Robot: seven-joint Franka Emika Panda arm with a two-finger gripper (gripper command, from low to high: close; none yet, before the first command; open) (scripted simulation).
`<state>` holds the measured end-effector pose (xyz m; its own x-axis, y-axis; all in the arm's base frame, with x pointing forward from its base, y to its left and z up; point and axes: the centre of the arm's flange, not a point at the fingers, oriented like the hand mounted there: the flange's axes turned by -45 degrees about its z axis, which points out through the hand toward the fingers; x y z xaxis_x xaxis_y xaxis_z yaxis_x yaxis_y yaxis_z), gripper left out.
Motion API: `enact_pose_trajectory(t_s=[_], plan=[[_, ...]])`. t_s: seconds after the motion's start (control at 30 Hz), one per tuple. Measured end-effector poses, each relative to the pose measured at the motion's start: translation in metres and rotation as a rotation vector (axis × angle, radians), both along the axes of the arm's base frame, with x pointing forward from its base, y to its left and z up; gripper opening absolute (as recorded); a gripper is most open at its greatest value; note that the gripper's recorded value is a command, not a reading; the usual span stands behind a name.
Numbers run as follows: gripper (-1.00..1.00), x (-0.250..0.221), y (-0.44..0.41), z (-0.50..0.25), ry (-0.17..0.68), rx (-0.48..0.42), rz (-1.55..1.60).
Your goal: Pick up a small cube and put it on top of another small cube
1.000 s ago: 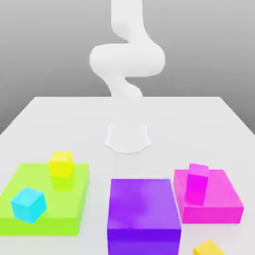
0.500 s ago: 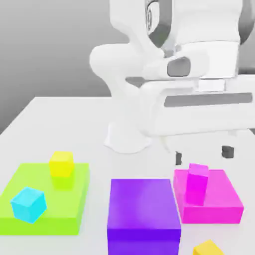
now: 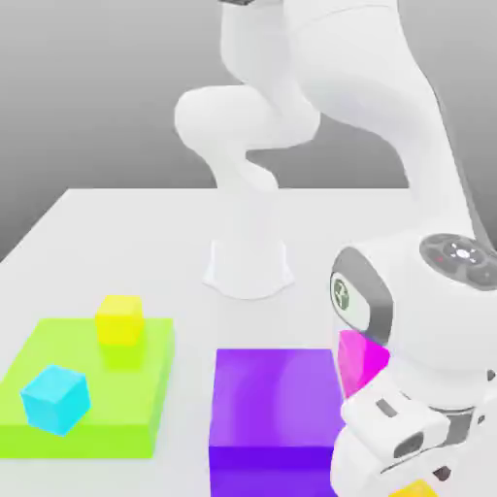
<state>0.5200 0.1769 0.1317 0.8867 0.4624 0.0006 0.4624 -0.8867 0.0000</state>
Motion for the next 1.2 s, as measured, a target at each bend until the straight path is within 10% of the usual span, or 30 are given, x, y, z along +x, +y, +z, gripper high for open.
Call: enact_pose_trajectory(t_s=[0.37,1.17,1.2], plan=[[-1.0,-0.005,0.002,0.062,0.0,-0.001,0.018],[-1.0,-0.199,0.017,0.129,0.002,-0.001,0.587],[1.0,-0.2,0.017,0.119,0.001,-0.001,0.587]])
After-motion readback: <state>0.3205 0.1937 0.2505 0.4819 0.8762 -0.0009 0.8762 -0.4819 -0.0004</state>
